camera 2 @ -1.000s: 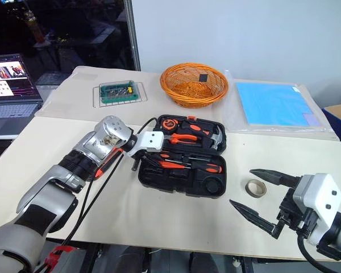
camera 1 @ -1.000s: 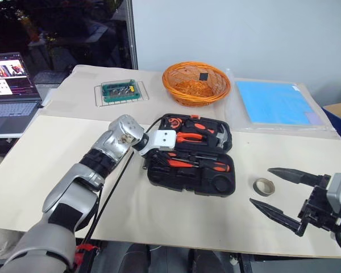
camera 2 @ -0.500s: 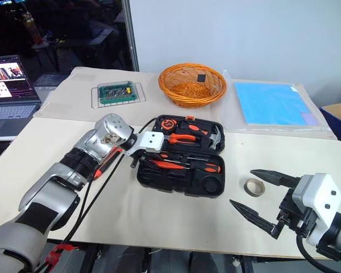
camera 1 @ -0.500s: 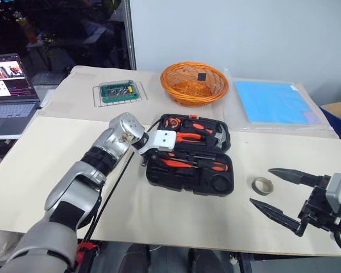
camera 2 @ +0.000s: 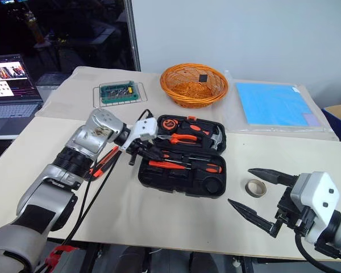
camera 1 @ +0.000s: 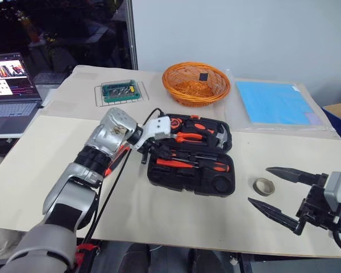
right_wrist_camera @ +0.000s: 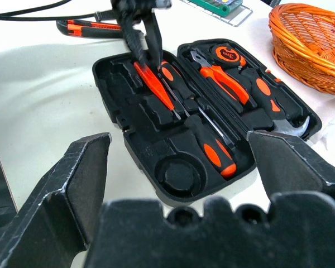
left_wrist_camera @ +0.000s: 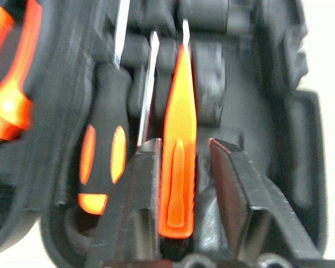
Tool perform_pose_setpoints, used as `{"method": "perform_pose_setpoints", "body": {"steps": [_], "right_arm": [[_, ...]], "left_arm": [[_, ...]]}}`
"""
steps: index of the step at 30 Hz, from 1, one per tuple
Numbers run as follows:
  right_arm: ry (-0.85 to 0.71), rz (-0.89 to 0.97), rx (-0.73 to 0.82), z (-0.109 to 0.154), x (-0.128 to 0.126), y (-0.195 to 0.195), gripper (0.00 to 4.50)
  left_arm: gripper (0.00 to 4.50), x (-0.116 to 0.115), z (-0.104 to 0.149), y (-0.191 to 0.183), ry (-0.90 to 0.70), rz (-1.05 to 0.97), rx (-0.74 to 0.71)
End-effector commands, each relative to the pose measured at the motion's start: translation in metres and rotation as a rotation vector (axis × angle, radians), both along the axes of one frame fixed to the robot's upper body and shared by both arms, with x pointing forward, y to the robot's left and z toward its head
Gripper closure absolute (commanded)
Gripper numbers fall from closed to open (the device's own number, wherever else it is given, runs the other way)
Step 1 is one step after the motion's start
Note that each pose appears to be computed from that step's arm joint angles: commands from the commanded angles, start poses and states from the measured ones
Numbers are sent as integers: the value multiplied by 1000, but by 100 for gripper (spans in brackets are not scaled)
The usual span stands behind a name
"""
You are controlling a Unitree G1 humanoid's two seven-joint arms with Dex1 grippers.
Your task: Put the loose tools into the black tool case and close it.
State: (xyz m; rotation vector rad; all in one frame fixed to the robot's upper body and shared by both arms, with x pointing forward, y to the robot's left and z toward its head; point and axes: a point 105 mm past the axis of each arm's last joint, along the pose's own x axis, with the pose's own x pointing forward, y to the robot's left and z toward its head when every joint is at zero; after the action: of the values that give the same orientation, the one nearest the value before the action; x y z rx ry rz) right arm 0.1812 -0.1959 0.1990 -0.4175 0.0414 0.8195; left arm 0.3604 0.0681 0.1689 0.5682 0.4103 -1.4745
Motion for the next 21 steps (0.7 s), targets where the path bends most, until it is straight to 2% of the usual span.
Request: {"method": "perform_pose_setpoints", "body": {"steps": [1, 5, 8, 11, 16, 21], "right_arm": [[-29, 12, 1, 4, -1, 4, 0], [-32, 11, 4, 5, 1, 5, 0], [-34, 10, 4, 5, 1, 5, 0], [-35, 6, 6, 5, 0, 6, 0], [-35, 2, 11, 5, 0, 7, 0], [-35, 0, 11, 5, 0, 6, 0]], "left_arm": [[447, -9, 6, -14, 16, 27, -123], [447, -16, 0, -35, 51, 67, -212], [447, -16, -15, -41, 32, 102, -226], [447, -15, -40, -36, -9, 165, -212], [447, -11, -69, -19, -11, 278, -189], [447, -15, -72, -10, -13, 285, -214]]}}
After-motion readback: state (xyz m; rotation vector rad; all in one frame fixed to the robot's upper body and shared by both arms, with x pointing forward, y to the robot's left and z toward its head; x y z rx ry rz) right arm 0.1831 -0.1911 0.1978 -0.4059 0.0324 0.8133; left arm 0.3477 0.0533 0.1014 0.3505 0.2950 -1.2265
